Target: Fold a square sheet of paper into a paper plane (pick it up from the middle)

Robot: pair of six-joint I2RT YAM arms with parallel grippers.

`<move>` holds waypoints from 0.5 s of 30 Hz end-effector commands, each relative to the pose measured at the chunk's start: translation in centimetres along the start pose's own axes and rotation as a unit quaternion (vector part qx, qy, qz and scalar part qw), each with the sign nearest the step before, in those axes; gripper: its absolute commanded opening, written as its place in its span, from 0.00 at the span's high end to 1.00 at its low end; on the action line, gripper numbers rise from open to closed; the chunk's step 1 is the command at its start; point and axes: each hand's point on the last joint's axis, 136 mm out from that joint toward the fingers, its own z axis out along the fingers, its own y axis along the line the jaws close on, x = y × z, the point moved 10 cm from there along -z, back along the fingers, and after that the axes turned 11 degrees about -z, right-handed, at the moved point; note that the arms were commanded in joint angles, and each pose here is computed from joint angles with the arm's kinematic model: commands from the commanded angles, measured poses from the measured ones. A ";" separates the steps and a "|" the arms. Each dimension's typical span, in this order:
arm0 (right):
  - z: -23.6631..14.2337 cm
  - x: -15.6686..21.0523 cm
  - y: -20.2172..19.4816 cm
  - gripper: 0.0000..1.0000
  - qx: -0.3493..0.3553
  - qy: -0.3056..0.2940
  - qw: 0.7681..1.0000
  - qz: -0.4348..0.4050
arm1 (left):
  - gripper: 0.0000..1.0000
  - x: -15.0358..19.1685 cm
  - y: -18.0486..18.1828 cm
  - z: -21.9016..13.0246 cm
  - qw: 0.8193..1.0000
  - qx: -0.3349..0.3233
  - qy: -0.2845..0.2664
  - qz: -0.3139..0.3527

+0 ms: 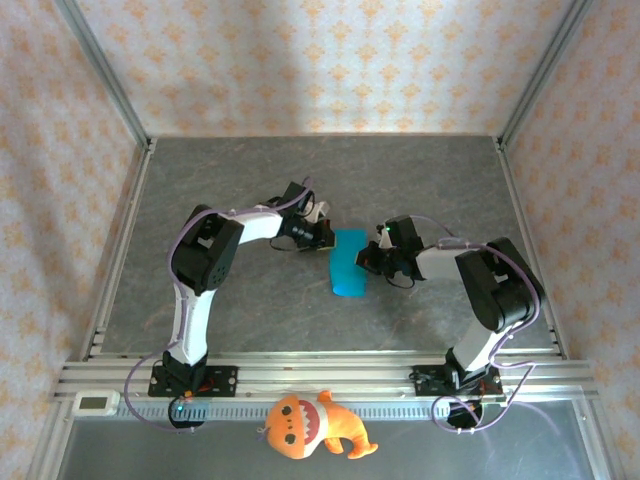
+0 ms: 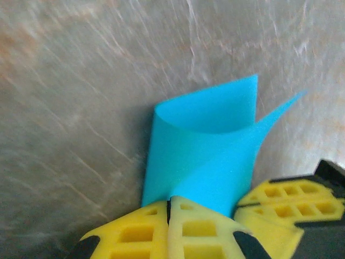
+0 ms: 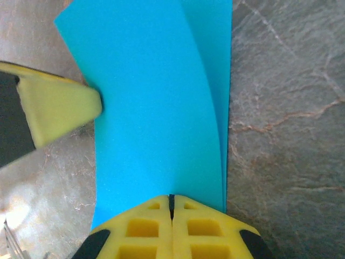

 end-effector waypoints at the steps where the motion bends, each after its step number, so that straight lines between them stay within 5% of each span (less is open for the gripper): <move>1: 0.5 4.5 -4.6 1.00 0.134 0.081 0.986 0.062 | 1.00 -1.7 1.3 -1.0 0.997 -0.057 -0.054 -0.025; 15: 0.5 4.3 -4.5 1.00 0.135 0.079 0.986 0.061 | 1.00 0.0 -4.0 -3.8 0.996 0.065 -0.032 0.044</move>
